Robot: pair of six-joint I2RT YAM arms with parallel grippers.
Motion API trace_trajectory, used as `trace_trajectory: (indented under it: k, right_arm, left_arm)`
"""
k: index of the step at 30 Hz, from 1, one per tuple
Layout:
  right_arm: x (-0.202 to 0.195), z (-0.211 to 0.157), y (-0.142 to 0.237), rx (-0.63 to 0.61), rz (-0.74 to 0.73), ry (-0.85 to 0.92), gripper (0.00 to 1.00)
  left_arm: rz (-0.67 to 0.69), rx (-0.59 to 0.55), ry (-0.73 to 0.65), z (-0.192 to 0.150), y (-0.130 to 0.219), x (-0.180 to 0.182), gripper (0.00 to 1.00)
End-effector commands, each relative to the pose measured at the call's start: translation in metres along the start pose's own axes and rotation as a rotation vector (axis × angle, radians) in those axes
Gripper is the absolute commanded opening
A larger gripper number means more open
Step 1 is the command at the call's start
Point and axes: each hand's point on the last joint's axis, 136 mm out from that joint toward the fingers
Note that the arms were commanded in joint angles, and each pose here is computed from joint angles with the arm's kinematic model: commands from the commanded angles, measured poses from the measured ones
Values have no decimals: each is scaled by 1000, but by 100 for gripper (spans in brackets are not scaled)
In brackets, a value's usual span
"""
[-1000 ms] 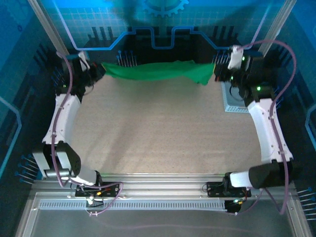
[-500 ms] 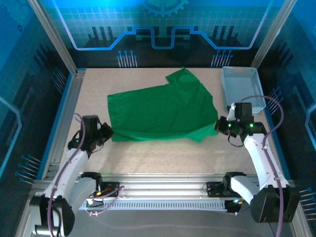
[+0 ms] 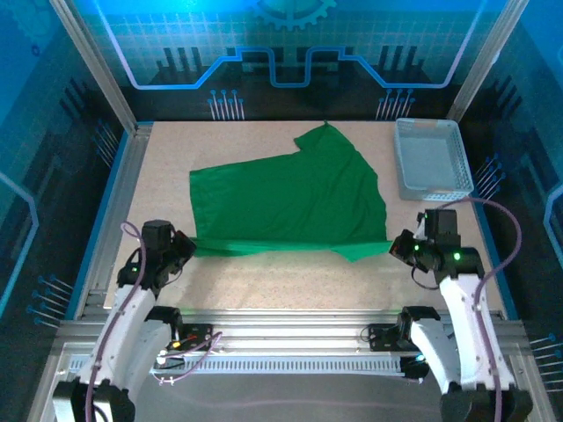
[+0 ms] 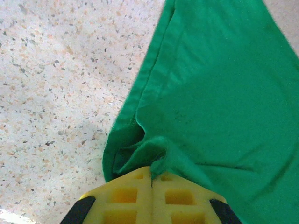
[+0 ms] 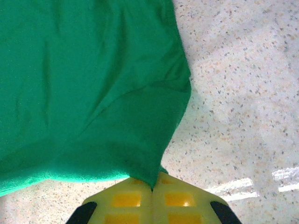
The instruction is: Fold the inside-out t-shirt
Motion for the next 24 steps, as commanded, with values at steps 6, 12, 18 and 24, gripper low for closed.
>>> trace_trajectory:
  k: [6,12,18,24]
  right_arm:
    - [63,104,-11,-106,-2,194,0]
    - [100,142,-51,-59,-65,297,0]
    - [122,162,-85,-21,-114,370,0]
    - [133,170,-113,8,-149,418,0]
  left_arm:
    - [8,2,-80,30,-29,-36,0]
    - [66,19,-85,38,-53,-40,0]
    - [142,-17,-94,53,-69,-36,0]
    - [180,-36,-80,61,-80,-33,0]
Point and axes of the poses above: each hand's point on the last joint's axis, 136 mm out from that joint toward the fingers, its own y axis back along the fingers, its own x axis along the line the jaws close on, z = x × y, and after that the axes turned 1 degree about y, right-handed
